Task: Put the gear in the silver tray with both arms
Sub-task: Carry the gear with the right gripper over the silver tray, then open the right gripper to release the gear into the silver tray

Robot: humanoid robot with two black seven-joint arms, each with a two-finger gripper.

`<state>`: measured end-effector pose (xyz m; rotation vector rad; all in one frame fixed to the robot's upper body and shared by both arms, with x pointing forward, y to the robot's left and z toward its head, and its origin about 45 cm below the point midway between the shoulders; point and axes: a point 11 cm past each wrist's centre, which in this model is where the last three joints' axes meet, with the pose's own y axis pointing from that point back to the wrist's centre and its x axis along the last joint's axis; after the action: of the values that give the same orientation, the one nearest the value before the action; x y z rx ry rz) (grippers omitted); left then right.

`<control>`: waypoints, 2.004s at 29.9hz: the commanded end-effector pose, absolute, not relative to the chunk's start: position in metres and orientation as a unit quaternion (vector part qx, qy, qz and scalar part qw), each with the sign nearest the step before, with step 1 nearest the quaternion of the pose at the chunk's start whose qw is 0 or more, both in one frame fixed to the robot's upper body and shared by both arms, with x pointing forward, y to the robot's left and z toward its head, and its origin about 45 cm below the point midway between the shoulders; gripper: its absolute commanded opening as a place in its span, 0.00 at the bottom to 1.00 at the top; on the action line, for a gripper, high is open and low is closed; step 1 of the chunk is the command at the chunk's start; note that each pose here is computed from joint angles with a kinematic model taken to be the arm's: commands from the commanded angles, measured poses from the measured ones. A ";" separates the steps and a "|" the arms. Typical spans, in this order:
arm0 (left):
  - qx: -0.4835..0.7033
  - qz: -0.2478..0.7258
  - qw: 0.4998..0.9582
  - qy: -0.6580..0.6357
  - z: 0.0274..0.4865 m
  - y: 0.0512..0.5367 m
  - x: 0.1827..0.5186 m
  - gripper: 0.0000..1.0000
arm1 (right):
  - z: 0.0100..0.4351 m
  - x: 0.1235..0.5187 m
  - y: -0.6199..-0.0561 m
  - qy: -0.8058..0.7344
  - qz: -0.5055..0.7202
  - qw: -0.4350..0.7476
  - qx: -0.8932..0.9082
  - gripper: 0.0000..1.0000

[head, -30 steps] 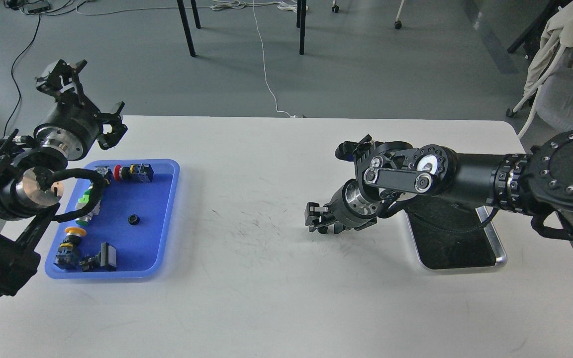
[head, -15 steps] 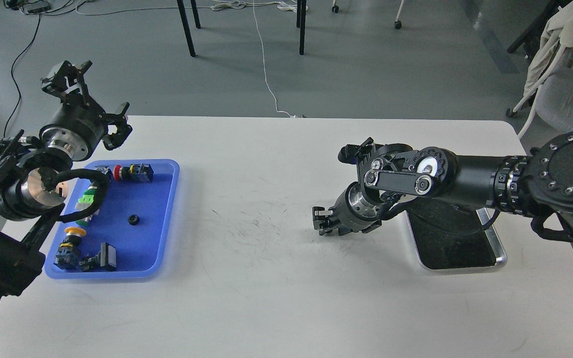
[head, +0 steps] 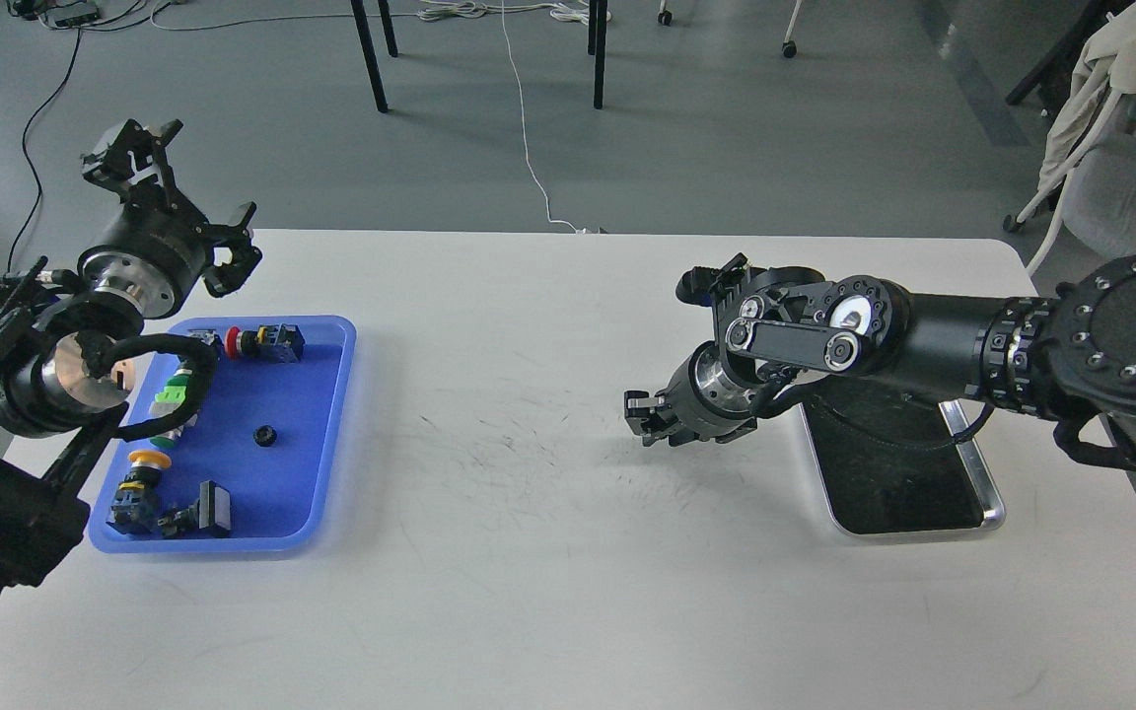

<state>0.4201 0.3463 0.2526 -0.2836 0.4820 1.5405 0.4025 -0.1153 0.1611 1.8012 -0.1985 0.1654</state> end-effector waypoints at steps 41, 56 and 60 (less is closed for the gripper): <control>-0.128 0.680 0.689 0.215 0.252 0.324 0.426 0.98 | 0.162 0.415 -0.294 -0.229 0.064 0.638 0.732 0.02; -0.130 0.674 0.693 0.222 0.249 0.314 0.427 0.98 | 0.170 0.390 -0.349 -0.237 0.045 0.654 0.717 0.02; -0.129 0.673 0.694 0.222 0.249 0.313 0.427 0.98 | 0.169 0.390 -0.350 -0.238 0.046 0.656 0.715 0.07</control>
<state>0.4272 0.3134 0.2492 -0.2887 0.4956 1.5038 0.3909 -0.3485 0.1704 1.6234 -0.5372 0.1050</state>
